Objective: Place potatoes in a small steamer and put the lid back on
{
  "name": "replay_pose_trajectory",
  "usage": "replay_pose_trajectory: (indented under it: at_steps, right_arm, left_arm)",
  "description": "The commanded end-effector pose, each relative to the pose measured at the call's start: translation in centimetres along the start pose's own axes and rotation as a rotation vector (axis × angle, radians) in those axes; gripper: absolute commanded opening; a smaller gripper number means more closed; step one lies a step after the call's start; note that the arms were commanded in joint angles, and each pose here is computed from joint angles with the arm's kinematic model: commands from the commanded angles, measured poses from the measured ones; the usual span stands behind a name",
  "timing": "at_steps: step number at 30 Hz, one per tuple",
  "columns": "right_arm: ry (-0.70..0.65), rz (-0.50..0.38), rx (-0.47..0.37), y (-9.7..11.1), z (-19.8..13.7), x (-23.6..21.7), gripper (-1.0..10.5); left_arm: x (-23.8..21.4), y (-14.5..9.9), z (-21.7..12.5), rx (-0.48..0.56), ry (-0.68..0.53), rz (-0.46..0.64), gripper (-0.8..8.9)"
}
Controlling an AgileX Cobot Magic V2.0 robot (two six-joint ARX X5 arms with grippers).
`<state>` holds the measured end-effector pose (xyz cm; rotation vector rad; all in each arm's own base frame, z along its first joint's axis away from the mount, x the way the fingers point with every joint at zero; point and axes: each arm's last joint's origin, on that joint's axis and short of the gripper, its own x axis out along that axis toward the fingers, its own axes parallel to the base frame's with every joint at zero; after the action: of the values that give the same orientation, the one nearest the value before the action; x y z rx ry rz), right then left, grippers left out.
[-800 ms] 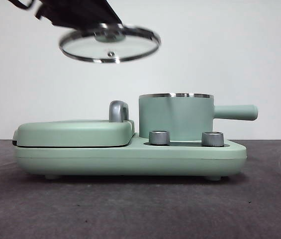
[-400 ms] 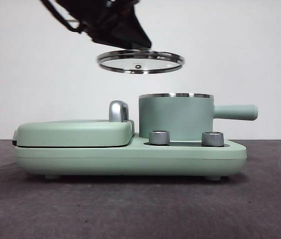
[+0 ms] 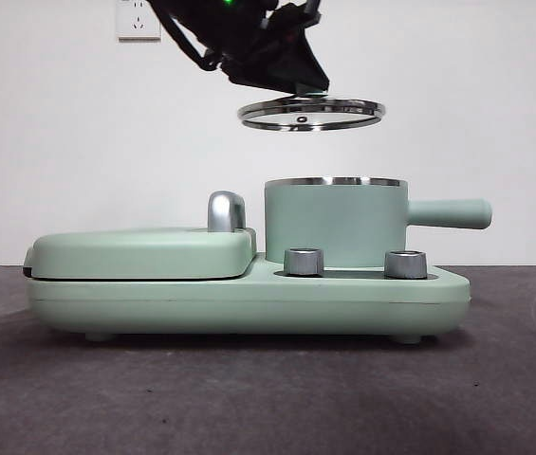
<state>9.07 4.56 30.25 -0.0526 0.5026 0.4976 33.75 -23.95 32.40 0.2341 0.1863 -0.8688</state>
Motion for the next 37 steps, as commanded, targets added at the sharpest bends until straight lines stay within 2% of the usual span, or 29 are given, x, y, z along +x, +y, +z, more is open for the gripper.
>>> replay_pose_trajectory:
  at_steps: [1, 15, 18, 37]
  right_arm:
    - [-0.009, -0.002, -0.008, 0.0, 0.2, 0.0, 3.4]
    - [0.009, -0.018, -0.007, 0.0, 0.0, 0.0, 3.4]
    - [0.025, -0.019, -0.006, 0.0, -0.1, 0.0, 3.4]
    - [0.045, -0.022, -0.003, 0.0, -0.3, 0.0, 3.4]
  left_arm:
    - [1.2, -0.2, 0.9, 0.036, -0.043, -0.013, 0.09]
    - [4.9, -0.2, -1.8, 0.035, -0.059, -0.024, 0.09]
    - [5.5, -0.2, -2.4, 0.008, -0.049, -0.026, 0.09]
    - [5.9, -0.3, -3.6, -0.008, 0.025, -0.039, 0.09]
